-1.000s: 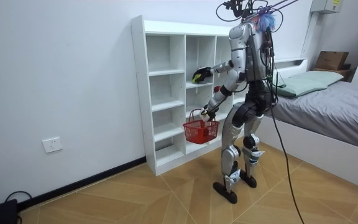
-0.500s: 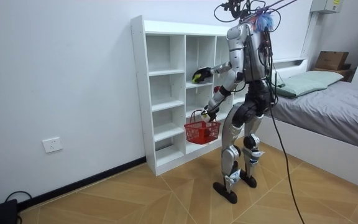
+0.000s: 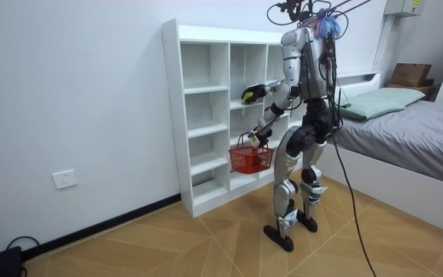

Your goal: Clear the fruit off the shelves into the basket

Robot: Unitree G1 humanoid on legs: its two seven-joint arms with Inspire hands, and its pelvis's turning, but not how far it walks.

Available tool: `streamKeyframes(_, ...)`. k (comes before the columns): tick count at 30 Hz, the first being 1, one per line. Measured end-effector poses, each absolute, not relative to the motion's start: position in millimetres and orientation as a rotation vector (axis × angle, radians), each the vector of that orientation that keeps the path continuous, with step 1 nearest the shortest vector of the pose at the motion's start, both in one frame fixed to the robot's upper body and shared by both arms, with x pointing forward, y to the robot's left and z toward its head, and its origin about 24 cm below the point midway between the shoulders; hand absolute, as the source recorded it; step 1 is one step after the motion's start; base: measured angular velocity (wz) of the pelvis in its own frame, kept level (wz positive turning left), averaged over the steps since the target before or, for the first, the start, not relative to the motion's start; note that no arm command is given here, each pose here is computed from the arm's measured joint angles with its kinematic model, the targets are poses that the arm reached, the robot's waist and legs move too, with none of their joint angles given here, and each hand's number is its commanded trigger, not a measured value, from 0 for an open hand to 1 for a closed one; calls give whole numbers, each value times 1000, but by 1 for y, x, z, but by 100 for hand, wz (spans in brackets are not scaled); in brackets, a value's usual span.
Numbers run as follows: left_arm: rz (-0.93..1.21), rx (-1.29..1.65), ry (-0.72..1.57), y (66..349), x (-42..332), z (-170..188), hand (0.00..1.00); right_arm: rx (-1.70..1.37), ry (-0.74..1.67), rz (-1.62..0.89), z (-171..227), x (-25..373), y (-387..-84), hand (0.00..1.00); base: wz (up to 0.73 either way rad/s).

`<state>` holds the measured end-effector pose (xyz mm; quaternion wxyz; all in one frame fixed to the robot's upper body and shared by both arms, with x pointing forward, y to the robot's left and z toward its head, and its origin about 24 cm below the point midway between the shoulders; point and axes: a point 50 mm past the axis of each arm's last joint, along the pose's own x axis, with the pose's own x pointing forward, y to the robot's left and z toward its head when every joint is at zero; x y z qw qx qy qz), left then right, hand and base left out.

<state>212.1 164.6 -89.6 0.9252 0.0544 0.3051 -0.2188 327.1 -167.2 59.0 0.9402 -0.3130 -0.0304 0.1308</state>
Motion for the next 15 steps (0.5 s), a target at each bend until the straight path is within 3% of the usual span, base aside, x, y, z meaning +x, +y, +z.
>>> streamKeyframes(15, -441, 69, 612, 162, 211, -89, 100, -643, 131, 614, 7, 282, -135, 100, -5)
